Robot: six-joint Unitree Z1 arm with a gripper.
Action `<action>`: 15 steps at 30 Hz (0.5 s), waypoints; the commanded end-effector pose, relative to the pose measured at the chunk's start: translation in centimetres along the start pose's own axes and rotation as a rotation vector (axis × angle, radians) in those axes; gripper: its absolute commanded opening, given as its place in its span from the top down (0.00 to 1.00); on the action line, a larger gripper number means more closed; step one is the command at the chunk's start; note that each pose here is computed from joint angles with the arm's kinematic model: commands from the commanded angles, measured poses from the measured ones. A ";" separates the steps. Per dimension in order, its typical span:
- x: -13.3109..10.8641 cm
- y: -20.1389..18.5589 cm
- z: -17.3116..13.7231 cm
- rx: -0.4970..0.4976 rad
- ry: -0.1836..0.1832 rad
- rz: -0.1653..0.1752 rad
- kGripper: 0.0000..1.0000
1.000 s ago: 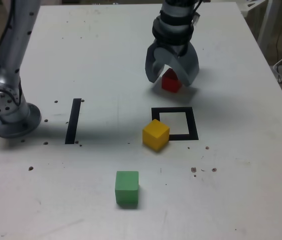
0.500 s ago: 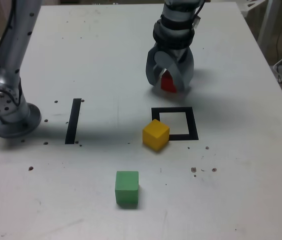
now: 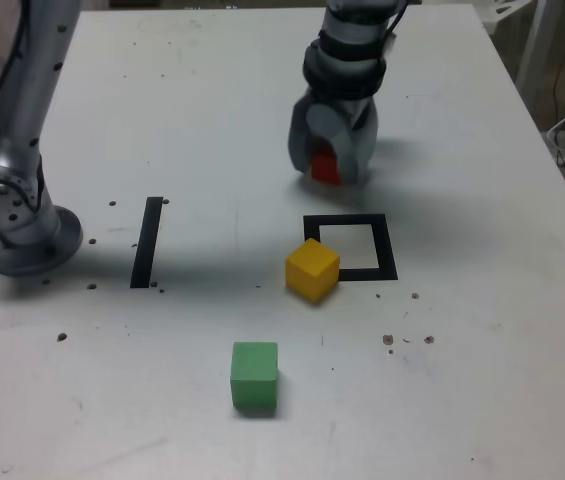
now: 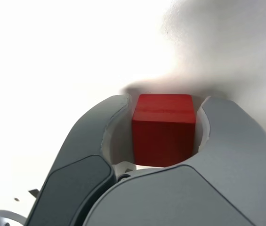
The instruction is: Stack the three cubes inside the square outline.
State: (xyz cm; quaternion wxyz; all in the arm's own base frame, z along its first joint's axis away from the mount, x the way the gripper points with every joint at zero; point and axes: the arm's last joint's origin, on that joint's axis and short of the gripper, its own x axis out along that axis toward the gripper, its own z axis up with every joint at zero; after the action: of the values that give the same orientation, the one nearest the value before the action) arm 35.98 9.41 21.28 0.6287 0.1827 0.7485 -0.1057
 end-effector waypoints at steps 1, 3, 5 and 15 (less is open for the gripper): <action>-0.9 -0.9 -0.2 -0.031 -0.016 0.013 0.70; -1.4 -1.8 -0.2 -0.060 -0.026 0.016 0.70; -1.9 -2.8 -0.2 -0.088 -0.037 0.015 0.70; -4.5 -8.0 1.0 -0.216 -0.120 -0.015 0.70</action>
State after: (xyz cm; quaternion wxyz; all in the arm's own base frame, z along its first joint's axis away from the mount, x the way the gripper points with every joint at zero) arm 34.34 1.71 24.59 0.6829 0.1076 0.7213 -0.0421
